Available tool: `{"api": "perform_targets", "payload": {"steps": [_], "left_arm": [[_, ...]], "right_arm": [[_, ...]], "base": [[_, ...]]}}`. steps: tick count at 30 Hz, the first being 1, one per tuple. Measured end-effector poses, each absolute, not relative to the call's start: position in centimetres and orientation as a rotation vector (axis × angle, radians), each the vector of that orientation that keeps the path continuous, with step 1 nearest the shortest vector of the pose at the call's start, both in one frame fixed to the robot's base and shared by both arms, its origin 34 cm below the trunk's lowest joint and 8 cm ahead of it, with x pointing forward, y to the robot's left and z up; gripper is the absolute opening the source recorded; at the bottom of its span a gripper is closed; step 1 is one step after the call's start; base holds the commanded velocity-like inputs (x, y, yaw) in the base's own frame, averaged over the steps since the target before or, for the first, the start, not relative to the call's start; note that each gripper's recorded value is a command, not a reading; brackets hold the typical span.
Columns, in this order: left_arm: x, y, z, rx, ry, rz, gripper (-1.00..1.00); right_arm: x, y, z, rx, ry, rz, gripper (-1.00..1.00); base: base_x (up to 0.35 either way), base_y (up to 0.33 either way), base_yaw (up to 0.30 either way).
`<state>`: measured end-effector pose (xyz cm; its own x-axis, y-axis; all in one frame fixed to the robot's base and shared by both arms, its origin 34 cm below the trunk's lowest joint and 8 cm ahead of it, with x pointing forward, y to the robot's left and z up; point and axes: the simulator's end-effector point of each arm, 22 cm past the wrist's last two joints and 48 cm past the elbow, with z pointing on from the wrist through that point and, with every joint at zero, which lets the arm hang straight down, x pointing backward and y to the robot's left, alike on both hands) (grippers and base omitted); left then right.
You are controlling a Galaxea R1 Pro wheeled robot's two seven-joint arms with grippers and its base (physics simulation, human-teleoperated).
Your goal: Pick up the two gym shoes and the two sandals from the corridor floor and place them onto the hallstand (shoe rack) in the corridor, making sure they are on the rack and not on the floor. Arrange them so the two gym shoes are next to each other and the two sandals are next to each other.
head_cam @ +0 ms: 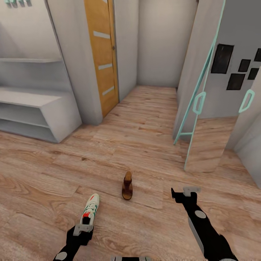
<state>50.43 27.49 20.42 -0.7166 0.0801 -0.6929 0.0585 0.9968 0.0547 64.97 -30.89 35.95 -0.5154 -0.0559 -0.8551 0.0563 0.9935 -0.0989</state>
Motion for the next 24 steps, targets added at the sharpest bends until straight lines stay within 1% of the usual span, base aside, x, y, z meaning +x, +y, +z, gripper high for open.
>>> {"api": "perform_targets", "payload": {"steps": [14,24], "left_arm": [[48.7,27.4,17.9,0.101,2.427,0.033,1.0],[47.5,27.4,16.3,0.105,2.459,0.03,1.0]], "right_arm": [[68.4,-30.9,43.1,0.012,2.1,-0.151,1.0],[68.1,-31.0,41.2,0.01,2.15,-0.156,1.0]], "base": [[0.0,0.0,0.0],[0.0,0.0,0.0]]}}
